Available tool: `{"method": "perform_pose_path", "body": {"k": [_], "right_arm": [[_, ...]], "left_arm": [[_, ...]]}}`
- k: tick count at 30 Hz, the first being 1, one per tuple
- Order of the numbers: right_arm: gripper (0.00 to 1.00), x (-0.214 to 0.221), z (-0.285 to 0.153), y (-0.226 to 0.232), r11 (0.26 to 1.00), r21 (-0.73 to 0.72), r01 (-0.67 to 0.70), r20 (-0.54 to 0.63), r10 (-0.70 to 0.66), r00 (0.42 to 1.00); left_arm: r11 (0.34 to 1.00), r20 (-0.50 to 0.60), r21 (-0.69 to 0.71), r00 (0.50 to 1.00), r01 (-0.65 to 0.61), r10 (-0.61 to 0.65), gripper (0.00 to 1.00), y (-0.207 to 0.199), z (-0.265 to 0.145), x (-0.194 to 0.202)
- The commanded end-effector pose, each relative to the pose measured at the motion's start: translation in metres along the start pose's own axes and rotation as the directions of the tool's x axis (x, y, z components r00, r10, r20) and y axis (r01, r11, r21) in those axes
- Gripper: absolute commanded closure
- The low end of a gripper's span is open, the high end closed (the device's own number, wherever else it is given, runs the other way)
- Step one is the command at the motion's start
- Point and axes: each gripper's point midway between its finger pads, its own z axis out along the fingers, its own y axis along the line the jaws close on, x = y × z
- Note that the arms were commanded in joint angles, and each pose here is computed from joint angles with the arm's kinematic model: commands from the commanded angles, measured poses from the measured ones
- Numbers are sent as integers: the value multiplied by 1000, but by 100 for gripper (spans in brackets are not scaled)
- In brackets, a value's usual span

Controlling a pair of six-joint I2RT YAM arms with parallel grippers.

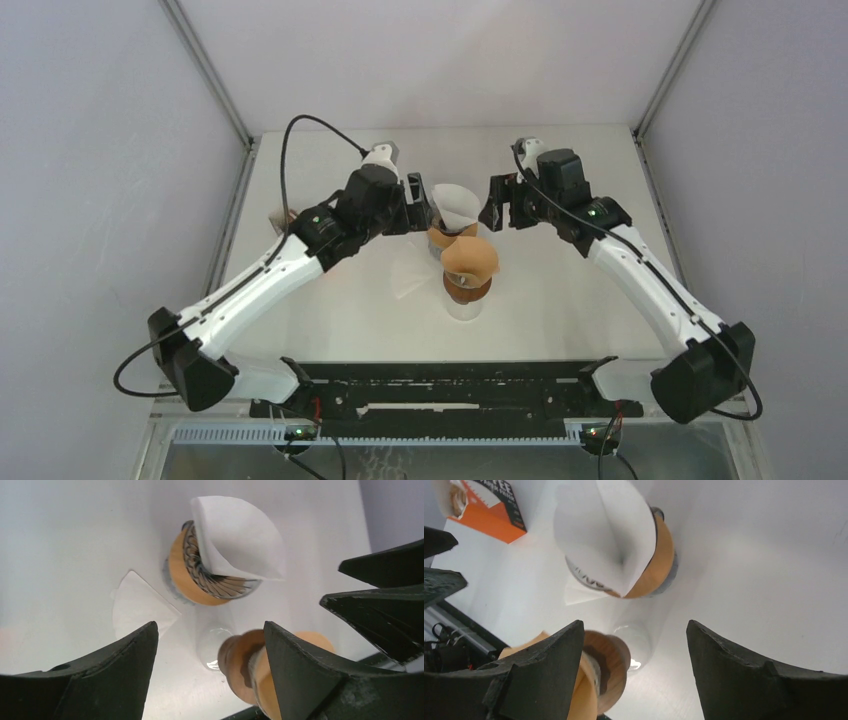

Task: Place the coffee filter in the dripper
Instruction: Place the coffee filter in the coffee dripper, then adjust the coffee filter in the coffee dripper.

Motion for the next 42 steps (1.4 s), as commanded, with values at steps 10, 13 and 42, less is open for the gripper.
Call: {"method": "perform_pose_path", "body": {"k": [10, 13, 42], "right_arm": [[17, -62, 50, -14, 1000, 12, 15, 93, -16, 995], [18, -58, 70, -21, 1000, 17, -1, 70, -1, 998], [18, -14, 137, -44, 996, 88, 2, -120, 9, 993]], "left_arm": [[1000, -8, 4, 1000, -11, 11, 17, -8, 68, -44], [999, -47, -26, 999, -25, 24, 17, -1, 85, -35], [980, -272, -169, 961, -102, 53, 41, 59, 119, 51]]}}
